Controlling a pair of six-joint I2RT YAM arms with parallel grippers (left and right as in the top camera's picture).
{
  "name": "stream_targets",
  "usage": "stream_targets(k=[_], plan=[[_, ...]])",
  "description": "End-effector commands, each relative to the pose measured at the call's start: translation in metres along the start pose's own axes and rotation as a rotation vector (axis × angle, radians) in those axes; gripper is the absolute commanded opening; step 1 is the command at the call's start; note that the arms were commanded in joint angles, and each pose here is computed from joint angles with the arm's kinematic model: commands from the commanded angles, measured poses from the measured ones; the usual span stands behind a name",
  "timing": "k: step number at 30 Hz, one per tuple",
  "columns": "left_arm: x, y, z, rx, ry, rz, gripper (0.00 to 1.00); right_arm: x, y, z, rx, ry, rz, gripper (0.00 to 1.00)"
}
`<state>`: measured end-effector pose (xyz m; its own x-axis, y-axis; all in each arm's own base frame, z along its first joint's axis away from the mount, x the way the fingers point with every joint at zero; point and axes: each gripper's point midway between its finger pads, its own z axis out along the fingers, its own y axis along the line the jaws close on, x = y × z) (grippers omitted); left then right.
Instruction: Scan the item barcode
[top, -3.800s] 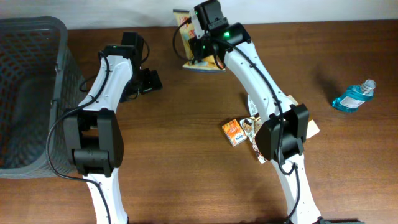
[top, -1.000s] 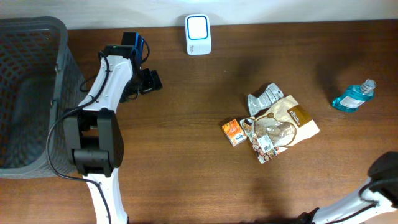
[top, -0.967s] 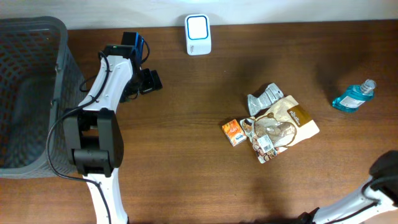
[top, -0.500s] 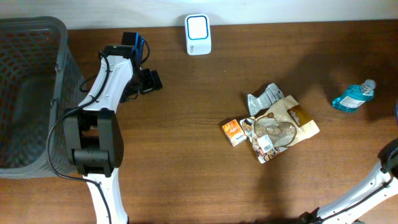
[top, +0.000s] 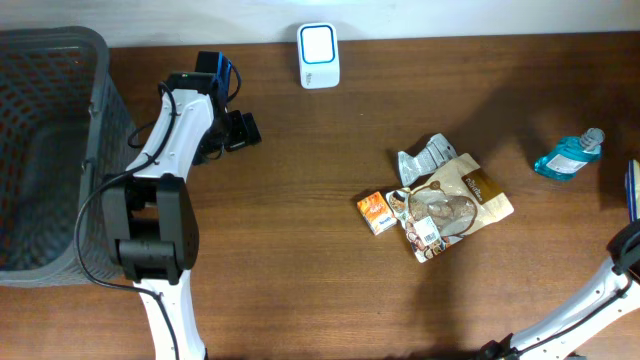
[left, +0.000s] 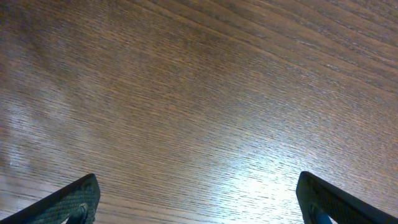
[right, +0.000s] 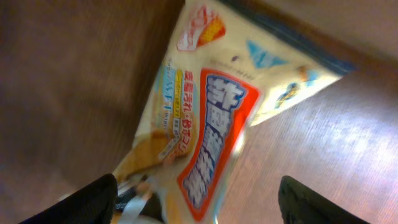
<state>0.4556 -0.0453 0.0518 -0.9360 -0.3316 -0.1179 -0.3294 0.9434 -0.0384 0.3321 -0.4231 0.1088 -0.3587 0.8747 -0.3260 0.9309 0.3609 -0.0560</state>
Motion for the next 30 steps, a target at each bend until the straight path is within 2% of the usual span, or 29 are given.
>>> stream_targets(k=[1,4,8,10,13,16,18,21,23,30], plan=[[-0.002,0.001,-0.011,0.003,-0.023,0.001,0.99,-0.048,-0.001,-0.138,-0.118,-0.290,0.033,0.98],[-0.002,0.001,-0.011,0.003,-0.023,0.001,0.99,-0.053,0.022,-0.213,-0.336,-0.401,0.013,0.99],[-0.002,0.001,-0.011,0.003,-0.023,0.001,0.99,-0.026,0.083,-0.320,-0.808,-0.447,-0.075,0.99],[-0.002,0.001,-0.011,0.003,-0.023,0.001,0.99,-0.003,0.111,-0.355,-0.960,-0.435,-0.157,0.99],[-0.002,0.001,-0.011,0.003,-0.023,0.001,0.99,0.030,0.146,-0.375,-1.036,-0.395,-0.253,0.98],[-0.002,0.001,-0.011,0.003,-0.023,0.001,0.99,0.067,0.178,-0.371,-1.005,-0.359,-0.394,0.98],[-0.002,0.001,-0.011,0.003,-0.023,0.001,0.99,0.083,0.185,-0.352,-0.893,-0.358,-0.497,0.98],[-0.002,0.001,-0.011,0.003,-0.023,0.001,0.99,0.090,0.175,-0.296,-0.555,-0.320,-0.522,0.98],[-0.002,0.001,-0.011,0.003,-0.023,0.001,0.99,0.094,0.167,-0.273,-0.432,-0.288,-0.529,0.99],[-0.002,0.001,-0.011,0.003,-0.023,0.001,0.99,0.120,0.172,-0.188,-0.308,-0.095,-0.579,0.99]])
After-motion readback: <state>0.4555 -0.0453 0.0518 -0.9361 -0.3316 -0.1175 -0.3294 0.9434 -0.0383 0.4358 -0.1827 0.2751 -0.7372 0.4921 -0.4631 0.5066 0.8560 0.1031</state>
